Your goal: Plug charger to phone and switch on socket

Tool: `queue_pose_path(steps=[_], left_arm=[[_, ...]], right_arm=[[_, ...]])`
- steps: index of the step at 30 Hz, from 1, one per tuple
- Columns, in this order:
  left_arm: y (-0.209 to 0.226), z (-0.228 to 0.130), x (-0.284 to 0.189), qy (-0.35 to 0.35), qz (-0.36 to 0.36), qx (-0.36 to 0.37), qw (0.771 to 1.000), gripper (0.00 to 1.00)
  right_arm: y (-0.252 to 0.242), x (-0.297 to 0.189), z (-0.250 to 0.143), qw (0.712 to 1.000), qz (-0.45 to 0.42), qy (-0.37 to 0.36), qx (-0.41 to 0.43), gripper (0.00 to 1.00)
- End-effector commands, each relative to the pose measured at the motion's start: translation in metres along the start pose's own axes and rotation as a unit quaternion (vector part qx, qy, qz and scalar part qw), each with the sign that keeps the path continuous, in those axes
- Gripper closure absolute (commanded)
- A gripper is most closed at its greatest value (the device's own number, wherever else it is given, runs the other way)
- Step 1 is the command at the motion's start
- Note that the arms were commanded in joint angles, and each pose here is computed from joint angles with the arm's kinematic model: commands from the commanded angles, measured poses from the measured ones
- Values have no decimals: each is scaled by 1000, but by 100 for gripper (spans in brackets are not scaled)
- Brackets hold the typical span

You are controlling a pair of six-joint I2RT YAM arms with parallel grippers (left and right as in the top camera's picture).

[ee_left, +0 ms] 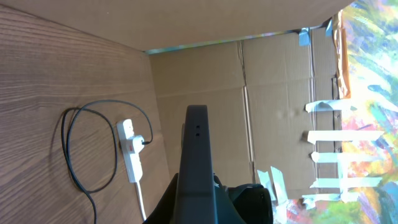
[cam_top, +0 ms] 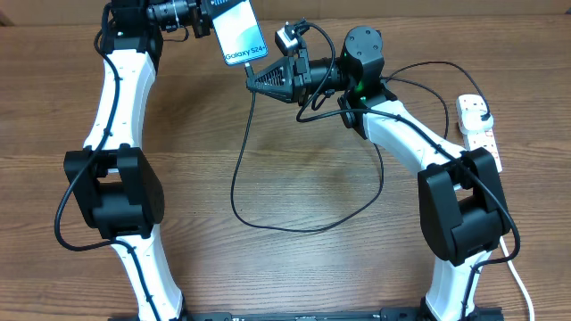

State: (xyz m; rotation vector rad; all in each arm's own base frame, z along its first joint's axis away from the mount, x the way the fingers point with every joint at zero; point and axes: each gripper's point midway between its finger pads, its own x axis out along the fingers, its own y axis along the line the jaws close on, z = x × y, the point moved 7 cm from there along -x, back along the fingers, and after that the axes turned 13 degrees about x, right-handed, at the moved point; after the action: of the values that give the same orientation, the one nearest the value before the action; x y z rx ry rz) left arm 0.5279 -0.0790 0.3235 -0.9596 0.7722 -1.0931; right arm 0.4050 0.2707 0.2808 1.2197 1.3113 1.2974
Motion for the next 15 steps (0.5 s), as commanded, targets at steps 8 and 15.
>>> queue_pose_path(steps=[8,15], left_arm=[[-8,2,-2,6,-8,21,1000,96],[-7,4,-9,2,-7,20,1000,96]], right_arm=[[4,0,2,1000,4,-2,-13,96],[4,0,1,1000,3,4,-14,96]])
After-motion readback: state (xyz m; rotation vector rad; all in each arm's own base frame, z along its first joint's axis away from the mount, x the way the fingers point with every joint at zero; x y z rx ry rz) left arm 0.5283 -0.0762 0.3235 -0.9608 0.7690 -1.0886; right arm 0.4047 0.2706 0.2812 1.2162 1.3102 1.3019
